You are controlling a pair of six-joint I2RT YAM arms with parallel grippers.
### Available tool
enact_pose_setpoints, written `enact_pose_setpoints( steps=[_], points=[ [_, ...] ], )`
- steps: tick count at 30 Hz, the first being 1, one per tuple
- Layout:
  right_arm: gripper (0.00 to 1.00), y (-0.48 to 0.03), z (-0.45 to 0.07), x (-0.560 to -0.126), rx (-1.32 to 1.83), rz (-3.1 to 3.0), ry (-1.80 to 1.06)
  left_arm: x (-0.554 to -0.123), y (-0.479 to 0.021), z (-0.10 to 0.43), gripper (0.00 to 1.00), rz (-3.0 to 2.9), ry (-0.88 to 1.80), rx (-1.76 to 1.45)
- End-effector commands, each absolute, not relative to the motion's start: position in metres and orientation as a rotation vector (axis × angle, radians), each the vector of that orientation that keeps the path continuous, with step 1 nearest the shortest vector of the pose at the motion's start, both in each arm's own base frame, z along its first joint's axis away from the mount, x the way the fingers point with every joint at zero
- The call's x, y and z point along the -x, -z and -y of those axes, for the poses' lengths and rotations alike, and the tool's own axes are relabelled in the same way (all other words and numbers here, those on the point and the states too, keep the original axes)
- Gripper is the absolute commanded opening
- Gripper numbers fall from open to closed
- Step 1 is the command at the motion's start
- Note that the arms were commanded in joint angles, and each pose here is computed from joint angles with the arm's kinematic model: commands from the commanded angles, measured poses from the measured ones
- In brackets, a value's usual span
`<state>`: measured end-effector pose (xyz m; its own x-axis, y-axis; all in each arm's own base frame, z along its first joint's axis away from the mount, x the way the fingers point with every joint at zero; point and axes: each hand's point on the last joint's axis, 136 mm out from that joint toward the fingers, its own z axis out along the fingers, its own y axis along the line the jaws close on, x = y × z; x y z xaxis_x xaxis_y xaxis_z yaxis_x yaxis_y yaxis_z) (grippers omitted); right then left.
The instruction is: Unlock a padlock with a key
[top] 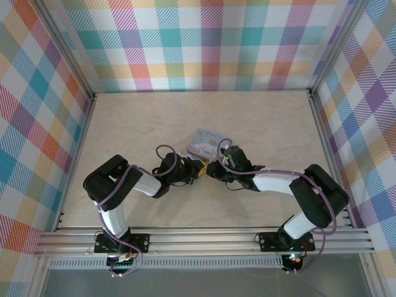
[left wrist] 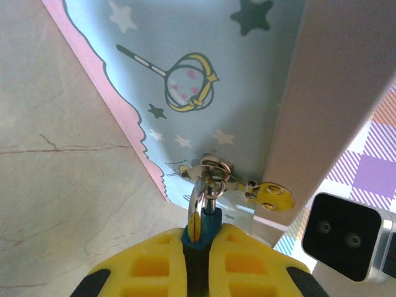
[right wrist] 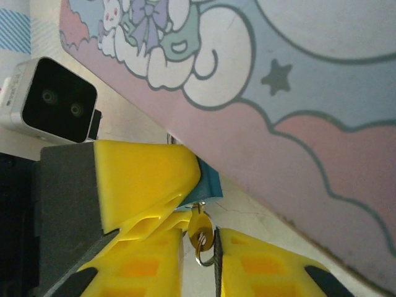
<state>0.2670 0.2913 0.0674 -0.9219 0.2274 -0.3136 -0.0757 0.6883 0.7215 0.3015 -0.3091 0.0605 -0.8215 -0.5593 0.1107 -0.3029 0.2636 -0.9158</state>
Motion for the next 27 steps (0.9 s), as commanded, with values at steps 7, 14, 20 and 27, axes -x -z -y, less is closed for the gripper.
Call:
enact_pose_setpoints(
  steps=[7, 14, 20, 27],
  points=[
    [0.4, -0.084, -0.272, -0.269, -0.088, -2.454, -0.991, -0.3, -0.066, 0.31, 0.01, -2.301, 1.566, 0.809],
    [0.53, -0.101, -0.249, -0.274, -0.027, -2.415, -0.832, -0.298, -0.066, 0.309, 0.02, -2.321, 1.551, 0.821],
    [0.7, -0.137, -0.234, -0.281, 0.094, -2.29, -0.71, -0.298, -0.068, 0.309, 0.02, -2.334, 1.54, 0.823],
    [1.0, -0.178, -0.214, -0.288, 0.168, -2.09, -0.598, -0.297, -0.069, 0.31, 0.02, -2.341, 1.54, 0.811]
  ],
)
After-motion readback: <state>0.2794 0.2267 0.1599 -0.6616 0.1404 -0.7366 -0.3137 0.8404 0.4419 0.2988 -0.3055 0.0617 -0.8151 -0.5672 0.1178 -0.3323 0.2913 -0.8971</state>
